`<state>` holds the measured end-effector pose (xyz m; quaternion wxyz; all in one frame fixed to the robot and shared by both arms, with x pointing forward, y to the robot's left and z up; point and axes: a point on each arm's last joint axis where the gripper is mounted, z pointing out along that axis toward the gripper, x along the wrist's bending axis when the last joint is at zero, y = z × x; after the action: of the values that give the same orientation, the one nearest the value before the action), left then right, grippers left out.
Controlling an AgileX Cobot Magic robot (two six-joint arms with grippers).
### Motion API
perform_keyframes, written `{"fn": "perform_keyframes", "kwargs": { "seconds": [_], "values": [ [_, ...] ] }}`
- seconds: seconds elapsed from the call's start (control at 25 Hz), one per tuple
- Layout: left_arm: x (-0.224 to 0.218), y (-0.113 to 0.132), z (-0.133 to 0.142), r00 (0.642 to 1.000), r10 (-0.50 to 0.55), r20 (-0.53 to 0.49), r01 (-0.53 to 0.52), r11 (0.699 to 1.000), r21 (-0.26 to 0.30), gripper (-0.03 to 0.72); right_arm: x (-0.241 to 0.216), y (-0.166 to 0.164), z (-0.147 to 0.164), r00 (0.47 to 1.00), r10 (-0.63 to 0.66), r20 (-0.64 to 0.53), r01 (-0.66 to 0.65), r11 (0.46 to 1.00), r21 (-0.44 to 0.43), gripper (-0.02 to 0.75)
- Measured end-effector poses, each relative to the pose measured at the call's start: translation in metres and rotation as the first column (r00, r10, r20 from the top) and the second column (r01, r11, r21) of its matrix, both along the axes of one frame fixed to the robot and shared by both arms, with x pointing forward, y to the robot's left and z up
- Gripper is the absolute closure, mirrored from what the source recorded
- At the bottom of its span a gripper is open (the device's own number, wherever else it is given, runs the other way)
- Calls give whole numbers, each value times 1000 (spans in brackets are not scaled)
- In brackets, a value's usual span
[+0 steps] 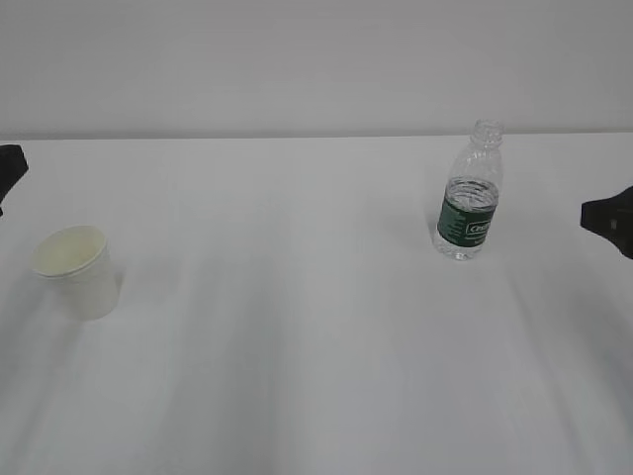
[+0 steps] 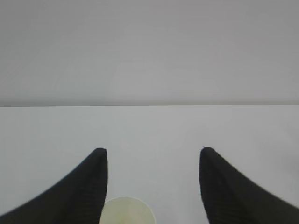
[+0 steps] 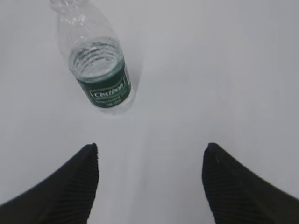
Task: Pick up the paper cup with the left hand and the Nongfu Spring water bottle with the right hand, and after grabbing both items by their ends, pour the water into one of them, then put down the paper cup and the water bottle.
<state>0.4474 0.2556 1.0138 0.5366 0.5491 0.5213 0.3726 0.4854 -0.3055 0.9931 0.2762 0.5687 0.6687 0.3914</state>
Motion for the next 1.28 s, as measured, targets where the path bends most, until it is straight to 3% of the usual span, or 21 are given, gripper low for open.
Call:
{"fn": "perform_keyframes", "kwargs": {
  "seconds": [0.24, 0.56, 1.28],
  "values": [
    [0, 0, -1, 1000, 0, -2, 0, 1000, 1, 246, -10, -13, -14, 996, -66, -52, 66, 998, -3, 216],
    [1, 0, -1, 1000, 0, 0, 0, 1000, 0, 246, -11, -14, -13, 995, -86, -54, 90, 993, 81, 216],
    [2, 0, -3, 1000, 0, -10, 0, 1000, 3, 246, -31, -5, -36, 990, -39, -133, 57, 989, 134, 217]
  ]
}}
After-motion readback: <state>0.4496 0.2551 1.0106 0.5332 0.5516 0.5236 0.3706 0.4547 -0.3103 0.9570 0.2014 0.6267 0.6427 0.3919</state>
